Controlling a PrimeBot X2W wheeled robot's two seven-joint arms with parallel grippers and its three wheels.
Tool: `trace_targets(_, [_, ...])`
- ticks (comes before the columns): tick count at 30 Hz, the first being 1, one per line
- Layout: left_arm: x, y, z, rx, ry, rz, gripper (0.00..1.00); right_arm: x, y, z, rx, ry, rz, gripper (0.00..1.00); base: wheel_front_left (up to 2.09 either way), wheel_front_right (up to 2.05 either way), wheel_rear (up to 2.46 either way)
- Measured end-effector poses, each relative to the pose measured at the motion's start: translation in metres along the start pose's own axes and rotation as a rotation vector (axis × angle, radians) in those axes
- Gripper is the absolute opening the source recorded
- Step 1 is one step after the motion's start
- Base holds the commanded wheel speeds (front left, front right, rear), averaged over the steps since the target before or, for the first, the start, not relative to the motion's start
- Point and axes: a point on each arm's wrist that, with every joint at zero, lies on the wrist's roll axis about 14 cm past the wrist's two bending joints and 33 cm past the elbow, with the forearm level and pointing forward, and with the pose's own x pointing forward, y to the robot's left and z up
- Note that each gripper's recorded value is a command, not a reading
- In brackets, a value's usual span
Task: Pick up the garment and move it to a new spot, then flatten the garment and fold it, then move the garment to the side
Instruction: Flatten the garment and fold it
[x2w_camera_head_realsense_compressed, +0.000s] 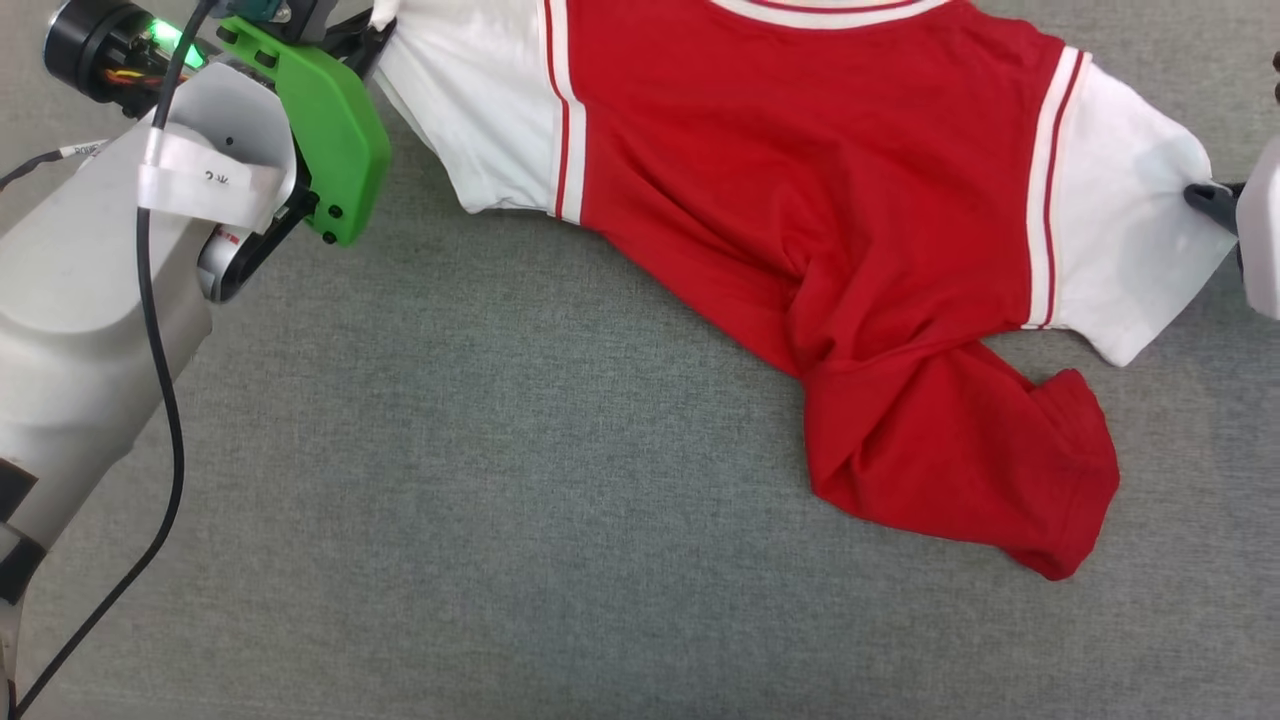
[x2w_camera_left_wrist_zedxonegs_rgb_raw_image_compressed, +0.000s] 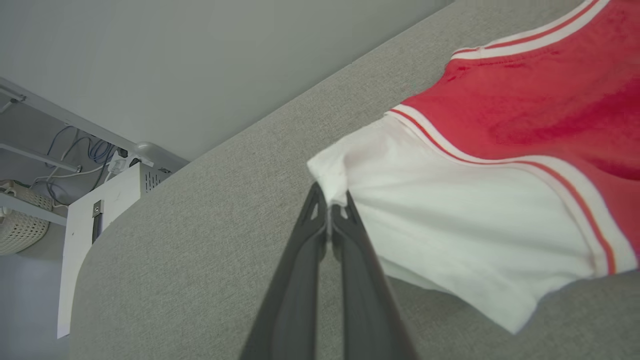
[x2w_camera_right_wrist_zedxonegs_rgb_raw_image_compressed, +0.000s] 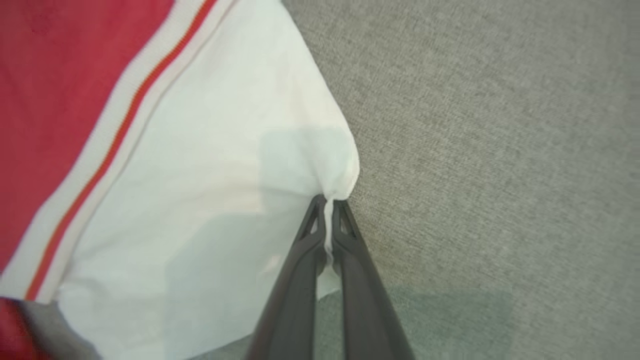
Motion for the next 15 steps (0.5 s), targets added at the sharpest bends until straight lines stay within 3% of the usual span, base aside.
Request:
trace_targets(6, [-0.015, 0.003, 0.027, 0.021, -0.072, 0.013, 0.0, -0.031, 0.0, 0.036, -0.02, -0.196, -0.025, 0.0, 0.0, 0.0, 0.0])
trace_targets(15, [-0.064, 0.006, 0.109, 0.105, -0.319, 0.049, 0.0, -0.124, -0.009, 0.109, -0.09, -0.601, -0.13, 0.0, 0.0, 0.0, 0.0])
